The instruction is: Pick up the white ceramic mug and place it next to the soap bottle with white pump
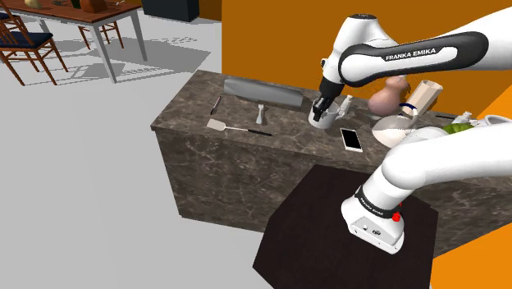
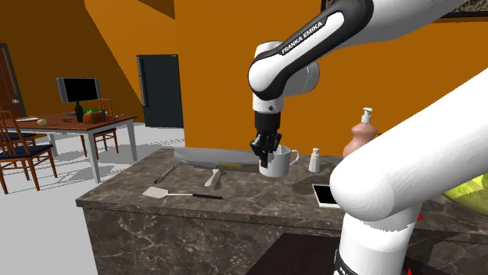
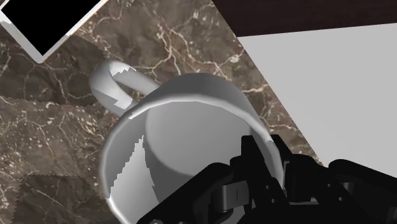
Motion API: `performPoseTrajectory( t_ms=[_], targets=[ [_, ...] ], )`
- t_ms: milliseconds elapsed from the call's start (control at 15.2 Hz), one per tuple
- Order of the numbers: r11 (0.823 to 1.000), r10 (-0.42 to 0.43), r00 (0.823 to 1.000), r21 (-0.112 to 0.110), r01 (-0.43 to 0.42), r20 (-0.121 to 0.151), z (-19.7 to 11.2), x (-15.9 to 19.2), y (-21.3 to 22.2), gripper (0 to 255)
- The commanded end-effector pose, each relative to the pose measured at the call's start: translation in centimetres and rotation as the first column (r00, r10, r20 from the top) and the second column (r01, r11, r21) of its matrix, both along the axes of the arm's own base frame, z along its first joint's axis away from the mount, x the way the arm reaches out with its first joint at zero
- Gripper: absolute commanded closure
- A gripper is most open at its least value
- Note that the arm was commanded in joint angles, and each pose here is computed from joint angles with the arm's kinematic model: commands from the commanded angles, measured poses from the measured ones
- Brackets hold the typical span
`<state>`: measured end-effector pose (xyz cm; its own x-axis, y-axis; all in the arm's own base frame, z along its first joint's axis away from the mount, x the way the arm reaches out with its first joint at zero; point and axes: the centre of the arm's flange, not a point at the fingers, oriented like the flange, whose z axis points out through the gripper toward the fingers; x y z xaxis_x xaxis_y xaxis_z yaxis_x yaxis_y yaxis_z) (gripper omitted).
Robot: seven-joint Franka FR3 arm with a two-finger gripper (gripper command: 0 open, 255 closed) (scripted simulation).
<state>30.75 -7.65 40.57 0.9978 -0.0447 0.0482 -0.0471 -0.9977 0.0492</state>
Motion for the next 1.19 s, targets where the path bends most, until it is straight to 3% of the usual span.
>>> performPoseTrajectory(
  t_ms=[0, 1122],
  targets=[
    [1.0, 0.0, 1.0, 0.0, 0.0, 0.0, 1.1, -0.1, 0.0, 255],
    [1.0, 0.0, 1.0, 0.0, 0.0, 0.0, 10.1, -0.1, 0.0, 255]
  ],
)
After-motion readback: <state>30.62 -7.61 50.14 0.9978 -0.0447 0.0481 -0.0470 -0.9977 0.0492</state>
